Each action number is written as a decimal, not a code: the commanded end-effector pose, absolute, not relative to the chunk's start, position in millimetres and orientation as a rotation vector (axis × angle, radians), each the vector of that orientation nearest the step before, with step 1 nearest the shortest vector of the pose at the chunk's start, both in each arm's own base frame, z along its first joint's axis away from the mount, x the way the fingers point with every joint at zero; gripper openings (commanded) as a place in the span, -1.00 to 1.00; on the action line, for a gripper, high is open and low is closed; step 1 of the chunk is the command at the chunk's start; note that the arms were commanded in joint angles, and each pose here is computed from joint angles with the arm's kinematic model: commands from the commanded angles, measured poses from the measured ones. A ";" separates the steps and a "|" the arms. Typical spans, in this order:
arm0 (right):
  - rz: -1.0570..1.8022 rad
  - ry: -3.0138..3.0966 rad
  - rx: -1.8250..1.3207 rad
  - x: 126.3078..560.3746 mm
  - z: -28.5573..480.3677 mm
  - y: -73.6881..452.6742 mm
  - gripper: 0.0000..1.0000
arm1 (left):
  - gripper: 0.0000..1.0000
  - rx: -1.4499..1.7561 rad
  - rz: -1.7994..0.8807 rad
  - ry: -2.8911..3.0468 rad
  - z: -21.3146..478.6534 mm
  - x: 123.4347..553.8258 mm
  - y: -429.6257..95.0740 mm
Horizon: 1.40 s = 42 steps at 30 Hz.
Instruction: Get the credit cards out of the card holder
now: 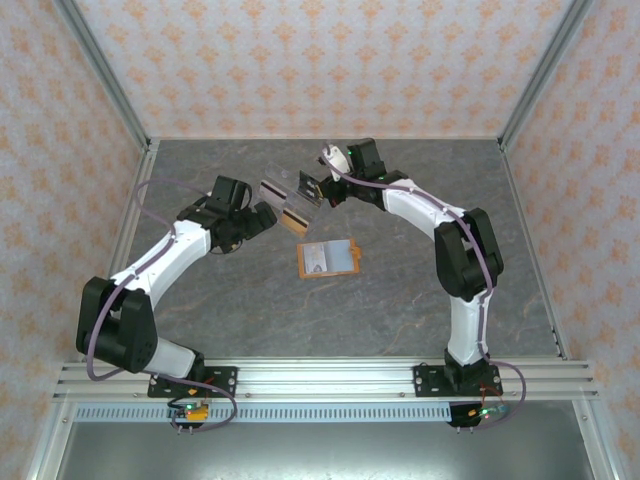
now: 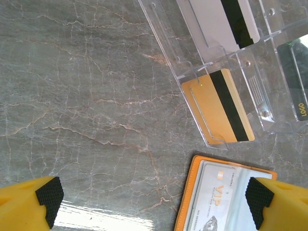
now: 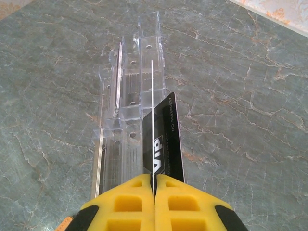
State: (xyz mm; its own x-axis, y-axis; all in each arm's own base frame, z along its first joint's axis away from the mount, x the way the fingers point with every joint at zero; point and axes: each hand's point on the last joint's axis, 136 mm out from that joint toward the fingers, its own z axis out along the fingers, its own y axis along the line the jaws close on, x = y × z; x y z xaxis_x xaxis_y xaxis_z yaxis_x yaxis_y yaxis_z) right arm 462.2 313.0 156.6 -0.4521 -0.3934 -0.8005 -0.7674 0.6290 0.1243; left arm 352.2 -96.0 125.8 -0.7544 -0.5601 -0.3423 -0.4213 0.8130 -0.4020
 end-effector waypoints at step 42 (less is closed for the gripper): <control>0.686 2.313 -0.646 480.6 168.4 308.1 -0.02 | 1.00 -0.731 -0.474 2.540 132.0 356.5 -99.9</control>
State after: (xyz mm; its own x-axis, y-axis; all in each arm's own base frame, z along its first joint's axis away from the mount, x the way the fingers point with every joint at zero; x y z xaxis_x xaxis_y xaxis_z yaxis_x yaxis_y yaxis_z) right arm 485.3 312.0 189.5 -0.5932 -0.2642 -0.7605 -0.6406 0.7271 0.2470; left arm 350.7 -101.6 124.6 -0.7664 -0.5586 -0.3173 -0.4142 0.8072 -0.4206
